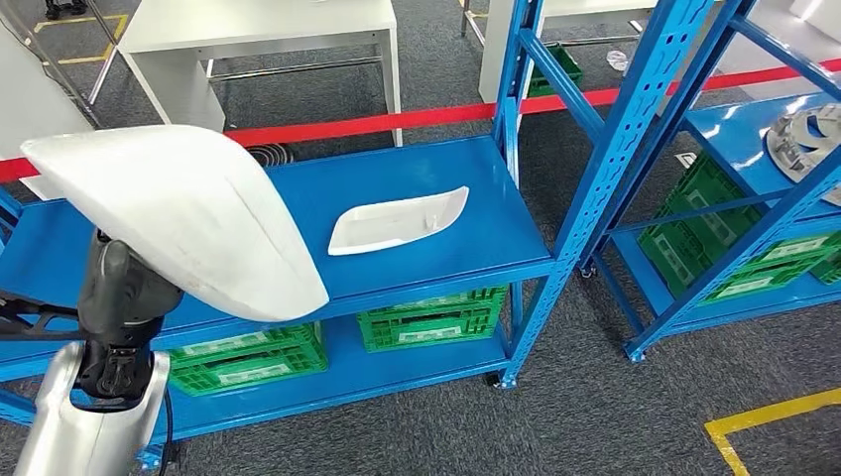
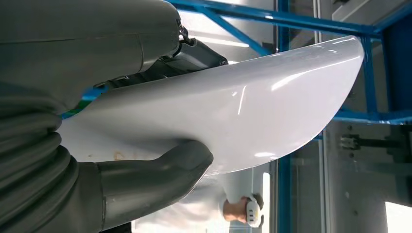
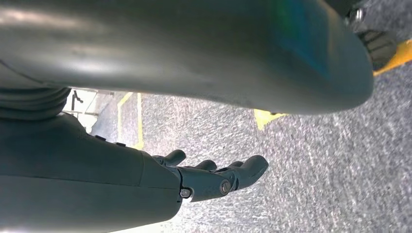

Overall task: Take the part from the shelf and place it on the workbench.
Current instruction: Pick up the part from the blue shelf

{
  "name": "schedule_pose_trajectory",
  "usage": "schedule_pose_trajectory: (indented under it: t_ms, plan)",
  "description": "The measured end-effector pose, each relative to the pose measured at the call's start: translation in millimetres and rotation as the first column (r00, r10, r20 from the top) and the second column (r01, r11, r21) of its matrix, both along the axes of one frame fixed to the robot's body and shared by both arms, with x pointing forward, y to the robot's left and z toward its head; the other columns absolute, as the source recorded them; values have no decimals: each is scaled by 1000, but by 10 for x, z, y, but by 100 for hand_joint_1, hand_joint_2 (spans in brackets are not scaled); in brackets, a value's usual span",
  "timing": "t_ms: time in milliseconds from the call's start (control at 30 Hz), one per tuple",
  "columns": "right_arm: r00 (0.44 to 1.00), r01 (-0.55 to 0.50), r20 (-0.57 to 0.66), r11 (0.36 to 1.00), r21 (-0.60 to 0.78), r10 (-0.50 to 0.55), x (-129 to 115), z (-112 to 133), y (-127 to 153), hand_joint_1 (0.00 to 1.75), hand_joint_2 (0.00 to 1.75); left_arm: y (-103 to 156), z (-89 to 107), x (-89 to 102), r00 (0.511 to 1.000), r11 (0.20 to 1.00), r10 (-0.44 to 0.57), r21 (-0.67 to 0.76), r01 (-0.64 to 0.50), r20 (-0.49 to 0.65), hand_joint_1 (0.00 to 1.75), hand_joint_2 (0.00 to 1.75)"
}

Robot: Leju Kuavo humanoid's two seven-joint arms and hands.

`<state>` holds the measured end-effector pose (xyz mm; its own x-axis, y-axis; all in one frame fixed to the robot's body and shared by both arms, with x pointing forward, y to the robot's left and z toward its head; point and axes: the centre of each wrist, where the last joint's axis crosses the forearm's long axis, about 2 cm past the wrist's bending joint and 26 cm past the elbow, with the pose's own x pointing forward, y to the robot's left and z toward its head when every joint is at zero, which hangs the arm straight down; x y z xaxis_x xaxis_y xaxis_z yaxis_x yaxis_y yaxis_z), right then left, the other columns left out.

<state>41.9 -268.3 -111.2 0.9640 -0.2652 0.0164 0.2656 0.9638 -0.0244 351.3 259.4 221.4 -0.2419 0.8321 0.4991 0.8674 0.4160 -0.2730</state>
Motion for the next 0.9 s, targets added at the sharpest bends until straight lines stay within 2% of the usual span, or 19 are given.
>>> schedule_pose_trajectory:
  t_ms: [333, 467, 767, 900]
  plan:
    - [1000, 22, -6, 1000, 14, -22, -6, 3, 64, 0, 0, 130, -134, -375, 1000, 1000, 21, -8, -21, 6, 175, 175]
    - [999, 41, 9, 999, 23, -41, -12, 4, 106, 0, 0, 178, -214, -467, 999, 999, 33, -10, -33, -16, 175, 175]
    - [999, 48, 8, 998, 39, -48, -21, 9, 184, 0, 0, 240, -187, -529, 998, 998, 56, -8, -56, 2, 175, 175]
    - [999, 35, 4, 998, 46, -35, -32, 8, 188, 0, 0, 315, -300, -687, 995, 996, 92, -9, -92, -25, 175, 175]
